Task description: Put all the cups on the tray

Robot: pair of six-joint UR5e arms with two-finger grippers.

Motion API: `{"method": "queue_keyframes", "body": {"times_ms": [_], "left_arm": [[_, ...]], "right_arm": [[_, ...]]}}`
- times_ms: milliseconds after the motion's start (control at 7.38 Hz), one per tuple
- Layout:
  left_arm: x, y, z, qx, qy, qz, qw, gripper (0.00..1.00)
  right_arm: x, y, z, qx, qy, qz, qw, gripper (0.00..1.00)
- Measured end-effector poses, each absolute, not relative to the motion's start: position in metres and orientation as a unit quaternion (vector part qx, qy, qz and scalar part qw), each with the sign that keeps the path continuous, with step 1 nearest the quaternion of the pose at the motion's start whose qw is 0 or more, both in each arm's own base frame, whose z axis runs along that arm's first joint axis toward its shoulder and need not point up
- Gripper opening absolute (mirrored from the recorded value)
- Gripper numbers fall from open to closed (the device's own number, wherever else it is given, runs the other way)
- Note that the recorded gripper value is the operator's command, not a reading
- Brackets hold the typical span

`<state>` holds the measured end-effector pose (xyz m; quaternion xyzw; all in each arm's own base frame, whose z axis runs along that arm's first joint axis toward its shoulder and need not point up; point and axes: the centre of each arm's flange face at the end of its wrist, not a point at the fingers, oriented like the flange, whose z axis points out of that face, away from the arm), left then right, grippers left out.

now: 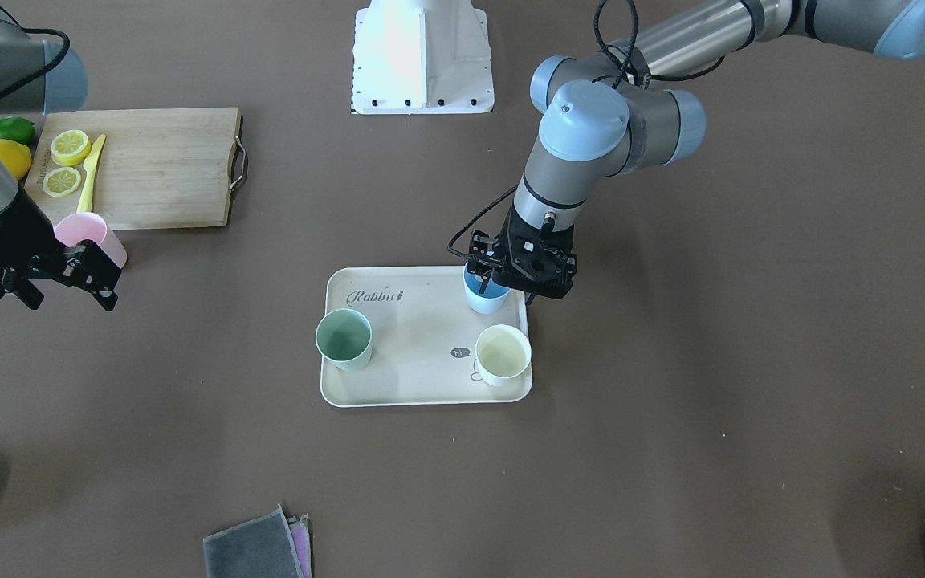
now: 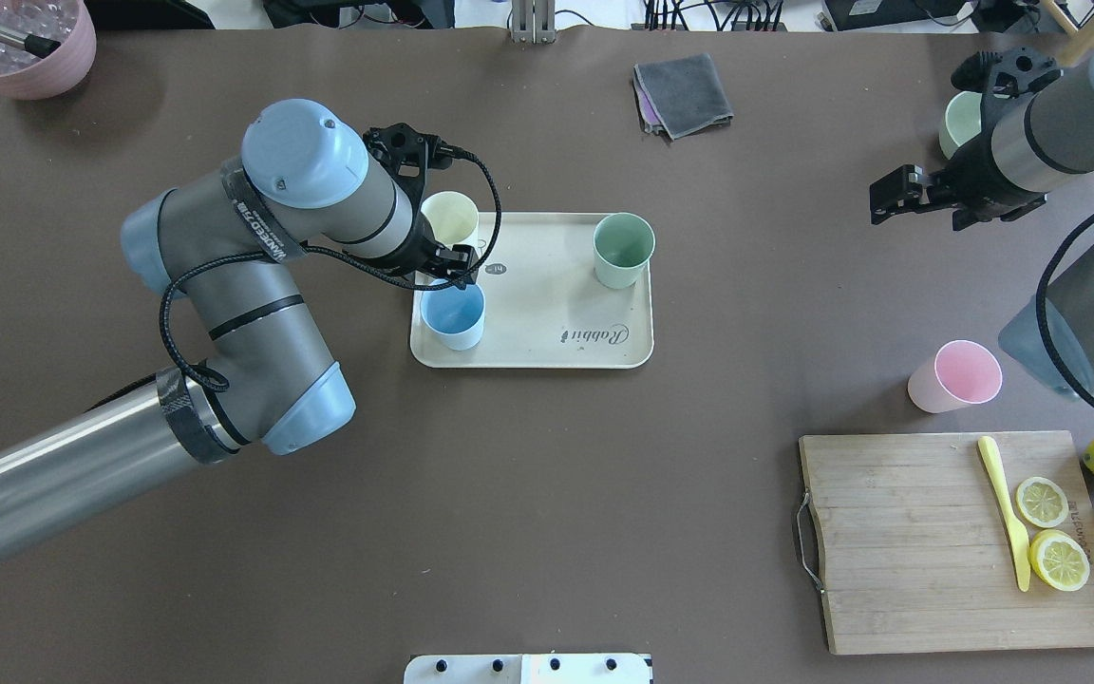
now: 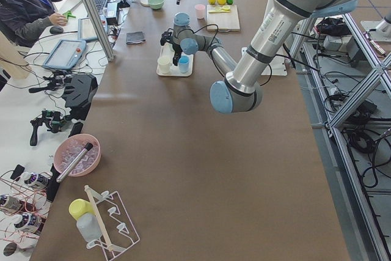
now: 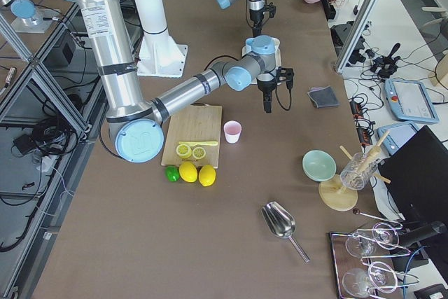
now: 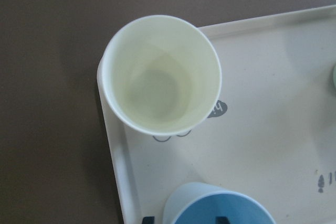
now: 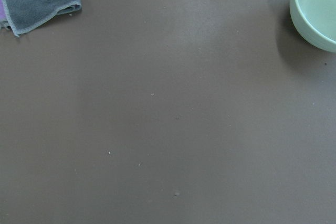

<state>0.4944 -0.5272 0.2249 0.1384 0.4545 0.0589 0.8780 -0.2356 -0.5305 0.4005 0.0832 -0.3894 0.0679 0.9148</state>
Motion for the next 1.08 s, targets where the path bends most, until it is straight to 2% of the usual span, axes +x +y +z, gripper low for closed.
{"method": "queue_keyframes", "body": {"times_ms": [271,542,812,1083], "left_arm": [[0.423,-0.565,0.233,0.135,0.469,0.061,0.871,0.98],[0.356,-0.573,0.264,0.139,0.468,0.076,0.869,0.98],[0.338,-0.575,0.275,0.142,0.463,0.083,0.871,0.98],[0.336,-0.575,0.277,0.143,0.461,0.084,0.872,0.98]], "right_arm": [[-0.202,-0.507,0.435,0.064,-0.394,0.058,0.915,1.0],[-0.17,-0.452,0.492,0.077,-0.406,0.046,0.91,0.99],[-0.165,-0.413,0.531,0.08,-0.399,0.033,0.913,0.97],[-0.189,-0.397,0.544,0.08,-0.378,0.023,0.922,0.88]]}}
